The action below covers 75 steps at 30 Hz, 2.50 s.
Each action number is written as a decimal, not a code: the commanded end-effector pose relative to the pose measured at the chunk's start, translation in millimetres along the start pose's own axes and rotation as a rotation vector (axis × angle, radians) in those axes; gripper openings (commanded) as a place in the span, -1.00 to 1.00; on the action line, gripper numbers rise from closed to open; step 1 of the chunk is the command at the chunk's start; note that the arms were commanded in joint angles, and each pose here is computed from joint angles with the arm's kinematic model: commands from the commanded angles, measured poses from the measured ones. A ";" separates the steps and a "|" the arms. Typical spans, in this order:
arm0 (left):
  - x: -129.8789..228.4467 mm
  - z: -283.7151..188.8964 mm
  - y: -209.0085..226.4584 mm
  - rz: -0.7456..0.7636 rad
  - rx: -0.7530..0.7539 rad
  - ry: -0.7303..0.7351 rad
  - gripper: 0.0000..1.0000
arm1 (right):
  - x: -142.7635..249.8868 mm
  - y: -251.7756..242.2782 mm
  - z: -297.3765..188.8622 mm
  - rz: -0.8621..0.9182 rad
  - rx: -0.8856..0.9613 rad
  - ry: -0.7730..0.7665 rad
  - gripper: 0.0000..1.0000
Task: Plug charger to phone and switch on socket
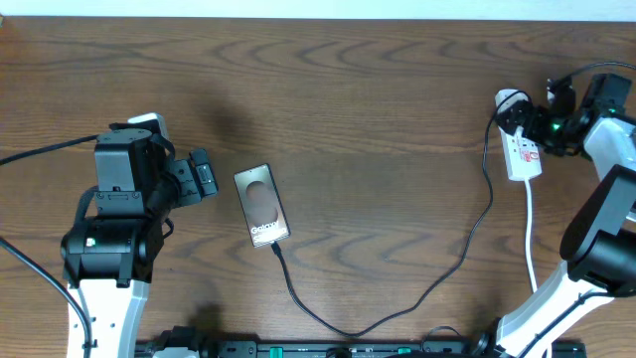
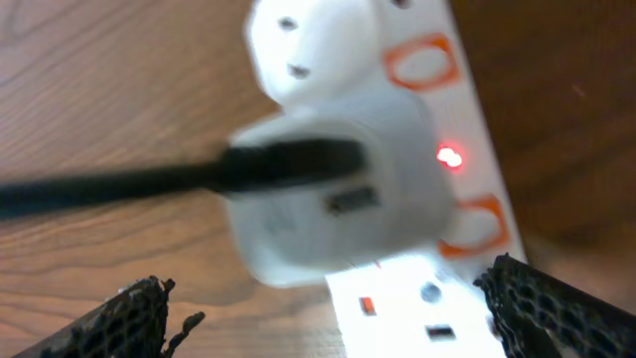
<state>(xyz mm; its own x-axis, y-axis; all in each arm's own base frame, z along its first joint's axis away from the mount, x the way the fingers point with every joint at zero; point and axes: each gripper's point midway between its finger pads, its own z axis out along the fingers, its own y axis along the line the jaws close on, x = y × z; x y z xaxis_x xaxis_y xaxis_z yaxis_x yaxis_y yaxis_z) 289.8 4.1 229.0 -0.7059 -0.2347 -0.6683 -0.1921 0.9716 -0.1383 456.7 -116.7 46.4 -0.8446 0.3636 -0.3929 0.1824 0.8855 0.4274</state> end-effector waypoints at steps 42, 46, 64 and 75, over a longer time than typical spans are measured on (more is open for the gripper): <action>-1.2 -0.5 3.6 0.014 -0.016 -0.003 0.95 | -39.2 26.4 -141.8 0.155 0.089 -0.146 0.99; -1.4 -1.0 3.6 0.014 -0.016 -0.005 0.96 | -39.2 26.4 -141.8 0.155 0.089 -0.146 0.99; 40.8 -48.0 15.5 0.038 0.039 -0.263 0.96 | -39.2 26.4 -141.8 0.155 0.089 -0.146 0.98; 29.9 -52.8 15.4 0.048 0.129 -0.791 0.96 | -39.1 26.5 -141.7 0.155 0.089 -0.146 0.99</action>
<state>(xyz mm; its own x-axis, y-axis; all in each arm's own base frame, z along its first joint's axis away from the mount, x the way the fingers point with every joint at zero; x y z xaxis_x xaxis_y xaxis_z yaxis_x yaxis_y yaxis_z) 231.1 6.5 257.4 -0.0581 -0.1686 -0.9840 -0.0475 0.9850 -0.1660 421.6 -149.8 185.3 -0.7265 0.5252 -0.4431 0.3560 0.8393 0.4110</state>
